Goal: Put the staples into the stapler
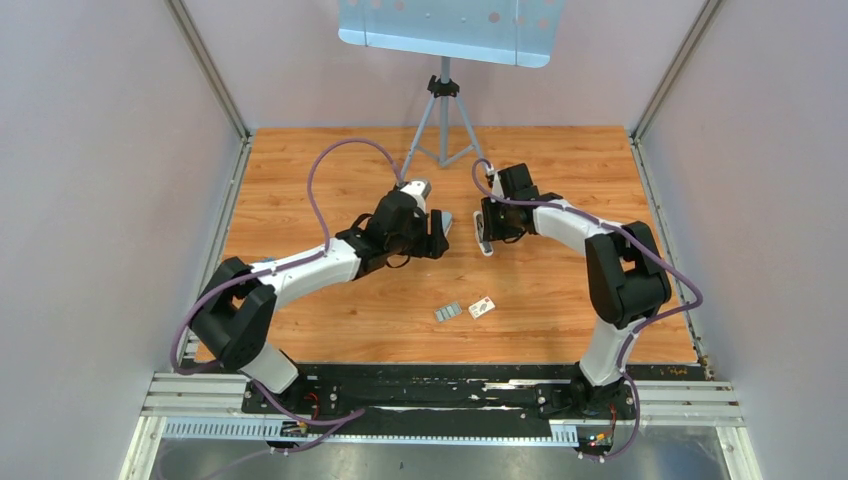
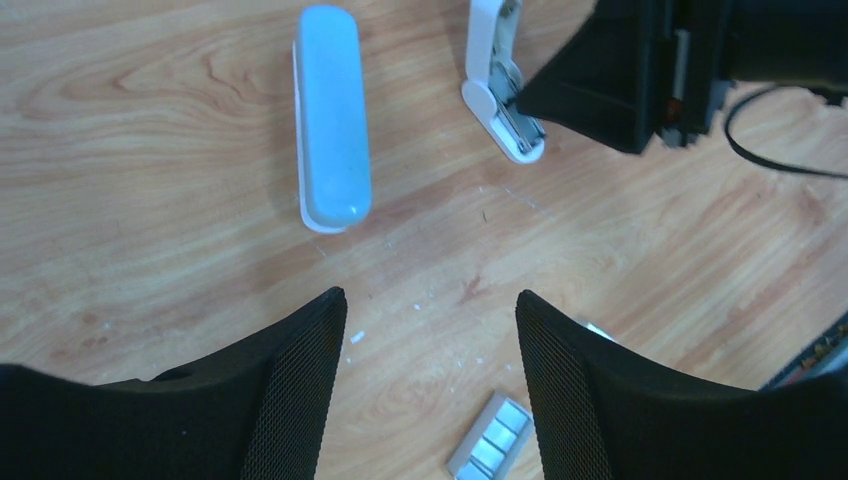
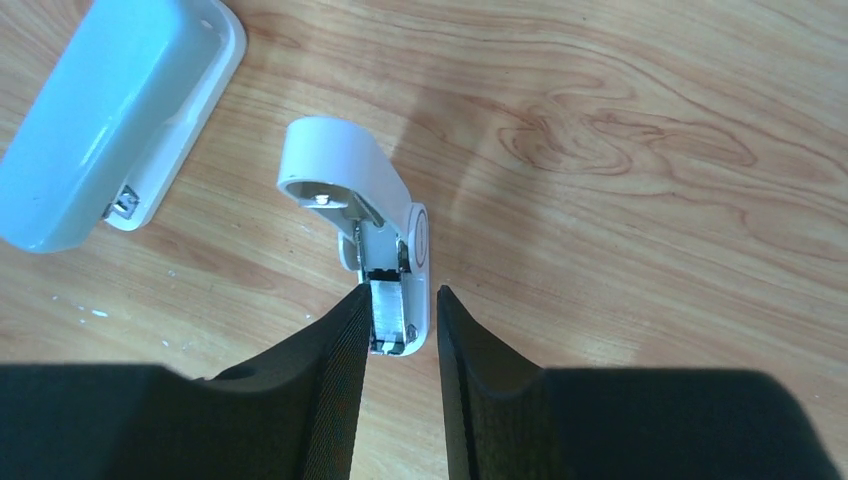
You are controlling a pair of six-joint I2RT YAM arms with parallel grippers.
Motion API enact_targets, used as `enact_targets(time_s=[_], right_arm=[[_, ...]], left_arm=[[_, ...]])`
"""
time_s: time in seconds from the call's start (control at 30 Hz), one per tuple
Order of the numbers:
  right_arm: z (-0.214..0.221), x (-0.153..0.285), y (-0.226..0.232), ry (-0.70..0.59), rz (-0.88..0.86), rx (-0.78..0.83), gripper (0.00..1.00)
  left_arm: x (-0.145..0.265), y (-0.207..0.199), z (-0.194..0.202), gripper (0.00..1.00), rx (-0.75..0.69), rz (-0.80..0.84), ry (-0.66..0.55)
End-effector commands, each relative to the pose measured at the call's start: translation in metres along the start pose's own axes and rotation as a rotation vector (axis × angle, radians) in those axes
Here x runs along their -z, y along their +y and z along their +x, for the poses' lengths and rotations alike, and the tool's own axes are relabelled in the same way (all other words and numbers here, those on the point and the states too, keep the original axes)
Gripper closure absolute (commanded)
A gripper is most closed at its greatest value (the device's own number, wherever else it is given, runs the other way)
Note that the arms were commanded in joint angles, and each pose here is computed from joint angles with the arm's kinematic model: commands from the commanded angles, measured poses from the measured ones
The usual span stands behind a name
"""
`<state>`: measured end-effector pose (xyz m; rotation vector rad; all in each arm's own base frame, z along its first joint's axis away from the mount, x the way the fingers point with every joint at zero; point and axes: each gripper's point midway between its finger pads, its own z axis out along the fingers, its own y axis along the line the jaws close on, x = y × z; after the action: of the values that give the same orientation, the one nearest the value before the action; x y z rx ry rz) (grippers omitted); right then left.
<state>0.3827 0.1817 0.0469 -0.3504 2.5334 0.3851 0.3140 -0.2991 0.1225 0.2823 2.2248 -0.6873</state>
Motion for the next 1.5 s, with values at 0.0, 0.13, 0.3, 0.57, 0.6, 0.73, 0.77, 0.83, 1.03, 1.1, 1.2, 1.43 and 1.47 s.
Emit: enact_targets(time_s=[0.0, 0.13, 0.3, 0.57, 0.6, 0.73, 0.77, 0.83, 1.03, 1.1, 1.2, 1.43, 1.47], right_arm=[[-0.011, 0.022, 0.001, -0.041, -0.007, -0.015, 0.66], [-0.008, 0.024, -0.002, -0.030, -0.013, -0.049, 0.66], [0.000, 0.017, -0.001, -0.003, -0.050, -0.083, 0.68], [0.008, 0.009, 0.003, 0.015, -0.092, -0.106, 0.69], [0.009, 0.007, 0.003, 0.020, -0.091, -0.109, 0.69], [0.015, 0.004, 0.001, 0.034, -0.087, -0.113, 0.69], [0.016, 0.003, 0.000, 0.036, -0.084, -0.113, 0.70], [0.019, 0.002, -0.002, 0.040, -0.077, -0.114, 0.71], [0.024, 0.000, -0.009, 0.051, -0.058, -0.114, 0.73], [0.025, 0.000, -0.010, 0.052, -0.055, -0.116, 0.73], [0.025, 0.000, -0.012, 0.053, -0.054, -0.117, 0.74], [0.028, -0.006, -0.017, 0.063, -0.048, -0.112, 0.75], [0.028, -0.006, -0.018, 0.064, -0.047, -0.113, 0.75]], left_arm=[[-0.020, 0.004, -0.038, 0.36, 0.027, -0.028, -0.104], [-0.038, -0.010, -0.062, 0.40, 0.072, 0.064, -0.159], [-0.061, -0.029, -0.083, 0.41, 0.058, 0.169, -0.217], [-0.092, -0.034, -0.094, 0.47, 0.074, 0.226, -0.256], [-0.095, -0.034, -0.094, 0.49, 0.081, 0.230, -0.252], [-0.109, -0.028, -0.090, 0.53, 0.112, 0.225, -0.233], [-0.113, -0.023, -0.088, 0.54, 0.124, 0.213, -0.224], [-0.120, -0.019, -0.086, 0.57, 0.139, 0.205, -0.213], [-0.142, -0.009, -0.079, 0.61, 0.162, 0.182, -0.178], [-0.147, -0.009, -0.077, 0.62, 0.164, 0.182, -0.171], [-0.152, -0.009, -0.077, 0.63, 0.166, 0.179, -0.161], [-0.159, -0.009, -0.066, 0.64, 0.172, 0.187, -0.116], [-0.159, -0.009, -0.063, 0.64, 0.175, 0.189, -0.107]])
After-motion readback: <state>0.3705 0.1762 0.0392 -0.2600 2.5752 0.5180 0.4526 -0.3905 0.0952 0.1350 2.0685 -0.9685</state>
